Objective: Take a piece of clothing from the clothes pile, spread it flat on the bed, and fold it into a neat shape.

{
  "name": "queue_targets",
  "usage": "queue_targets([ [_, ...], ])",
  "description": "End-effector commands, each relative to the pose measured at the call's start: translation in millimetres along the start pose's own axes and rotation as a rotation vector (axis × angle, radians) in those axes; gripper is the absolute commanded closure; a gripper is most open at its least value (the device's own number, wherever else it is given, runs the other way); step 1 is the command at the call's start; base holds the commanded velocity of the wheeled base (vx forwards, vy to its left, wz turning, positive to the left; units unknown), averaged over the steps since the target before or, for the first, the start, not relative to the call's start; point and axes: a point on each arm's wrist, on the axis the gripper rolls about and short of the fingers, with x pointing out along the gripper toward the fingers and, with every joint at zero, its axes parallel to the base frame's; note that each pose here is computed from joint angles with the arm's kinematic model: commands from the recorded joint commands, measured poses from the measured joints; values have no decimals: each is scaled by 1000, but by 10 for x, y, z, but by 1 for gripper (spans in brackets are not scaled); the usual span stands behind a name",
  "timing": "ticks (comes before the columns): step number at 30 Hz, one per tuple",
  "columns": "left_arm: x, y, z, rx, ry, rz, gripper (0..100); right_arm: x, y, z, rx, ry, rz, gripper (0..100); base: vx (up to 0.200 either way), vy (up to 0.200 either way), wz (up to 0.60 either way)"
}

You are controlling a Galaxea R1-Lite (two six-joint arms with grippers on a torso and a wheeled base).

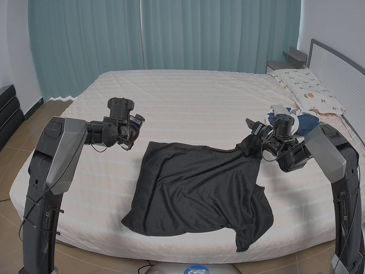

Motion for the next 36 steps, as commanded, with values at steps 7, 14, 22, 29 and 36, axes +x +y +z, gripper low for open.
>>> queue_targets([
  [7,-421,123,56,23,157,111,0,-203,-168,58,-25,95,-71,0,0,0,0],
  [14,-802,272,-43,31,209,44,0,-663,-151,272,11,245,33,0,0,0,0],
  [22,-1318,621,-297,63,266,-6,0,-1270,-203,360,130,309,-47,0,0,0,0],
  [29,-1542,818,-474,70,302,30,0,-1908,-270,131,209,416,-107,0,0,0,0],
  [36,-1646,924,-534,7,330,69,0,-2315,-386,-56,348,440,-141,0,0,0,0],
])
